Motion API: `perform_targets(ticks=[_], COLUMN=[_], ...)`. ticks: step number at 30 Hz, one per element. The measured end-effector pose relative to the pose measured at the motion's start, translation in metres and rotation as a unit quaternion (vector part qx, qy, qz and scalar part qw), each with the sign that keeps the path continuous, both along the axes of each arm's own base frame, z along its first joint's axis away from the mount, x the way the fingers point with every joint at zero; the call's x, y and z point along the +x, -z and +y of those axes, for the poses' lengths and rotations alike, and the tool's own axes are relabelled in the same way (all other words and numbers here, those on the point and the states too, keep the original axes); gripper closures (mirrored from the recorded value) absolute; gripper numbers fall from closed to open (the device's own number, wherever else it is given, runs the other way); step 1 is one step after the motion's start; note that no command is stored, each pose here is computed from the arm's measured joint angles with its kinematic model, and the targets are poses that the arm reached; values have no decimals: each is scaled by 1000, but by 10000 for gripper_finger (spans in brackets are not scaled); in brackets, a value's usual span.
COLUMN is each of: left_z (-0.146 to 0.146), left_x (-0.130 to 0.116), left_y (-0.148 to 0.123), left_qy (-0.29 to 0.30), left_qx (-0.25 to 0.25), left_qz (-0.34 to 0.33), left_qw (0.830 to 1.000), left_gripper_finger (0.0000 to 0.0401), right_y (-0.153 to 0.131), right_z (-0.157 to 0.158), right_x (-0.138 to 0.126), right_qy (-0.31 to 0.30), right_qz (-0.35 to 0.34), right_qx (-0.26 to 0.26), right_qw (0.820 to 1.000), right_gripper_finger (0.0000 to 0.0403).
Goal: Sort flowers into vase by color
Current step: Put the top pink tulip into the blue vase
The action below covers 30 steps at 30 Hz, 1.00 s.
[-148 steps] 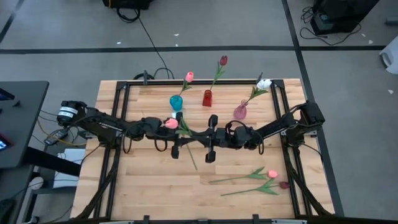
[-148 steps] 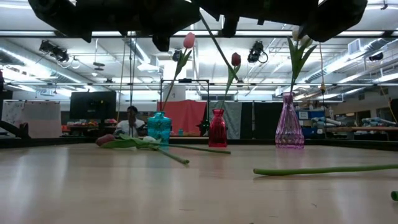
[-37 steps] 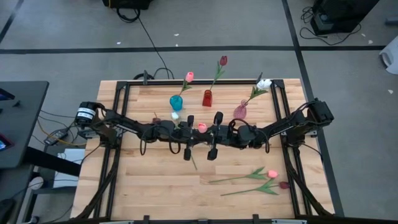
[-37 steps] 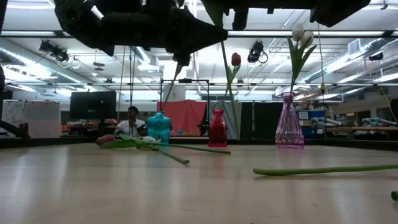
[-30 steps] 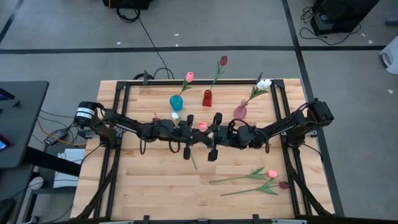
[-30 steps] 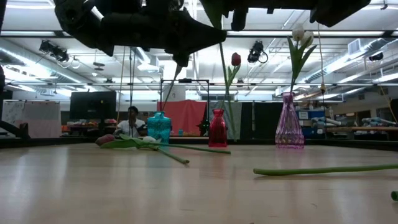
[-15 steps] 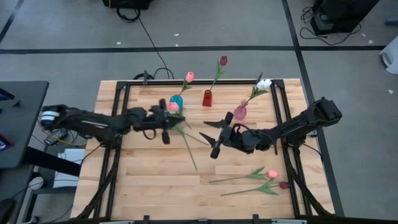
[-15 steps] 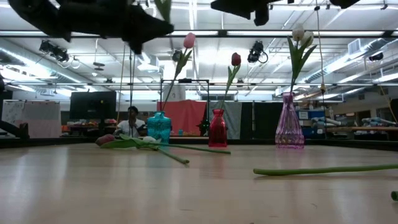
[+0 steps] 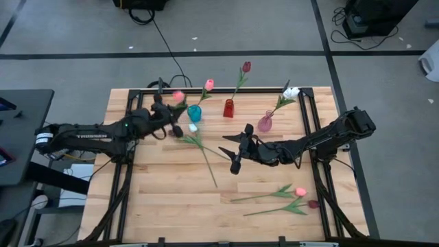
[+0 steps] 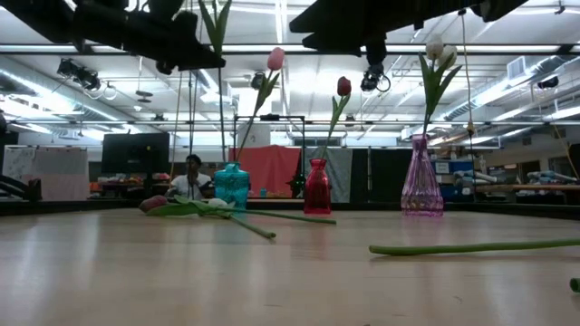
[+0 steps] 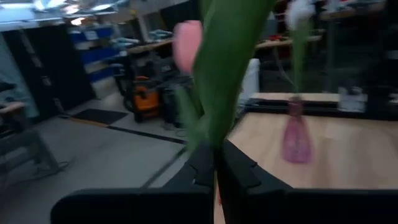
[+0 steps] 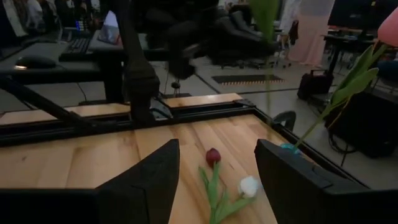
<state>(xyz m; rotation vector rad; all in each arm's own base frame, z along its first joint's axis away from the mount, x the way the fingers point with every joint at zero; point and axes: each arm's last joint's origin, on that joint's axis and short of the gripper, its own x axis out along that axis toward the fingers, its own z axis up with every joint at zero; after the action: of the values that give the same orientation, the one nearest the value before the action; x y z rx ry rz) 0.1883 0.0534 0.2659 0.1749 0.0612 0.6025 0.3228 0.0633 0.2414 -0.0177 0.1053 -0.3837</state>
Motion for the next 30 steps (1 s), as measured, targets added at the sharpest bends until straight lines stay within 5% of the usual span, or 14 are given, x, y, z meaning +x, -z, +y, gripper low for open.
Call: perform_targets(ticks=[11, 30], left_z=[43, 58], left_x=[-1, 20], left_y=[3, 54], left_qy=[9, -5], left_qx=[-21, -91], left_qz=[-40, 54], left_qw=[999, 994], left_gripper_finger=[393, 389], right_y=[1, 3], right_z=[-1, 2], right_x=[2, 1], right_qy=[-9, -15], right_qz=[-1, 6], right_qx=[5, 3], right_qw=[1000, 1000], right_gripper_finger=[186, 192])
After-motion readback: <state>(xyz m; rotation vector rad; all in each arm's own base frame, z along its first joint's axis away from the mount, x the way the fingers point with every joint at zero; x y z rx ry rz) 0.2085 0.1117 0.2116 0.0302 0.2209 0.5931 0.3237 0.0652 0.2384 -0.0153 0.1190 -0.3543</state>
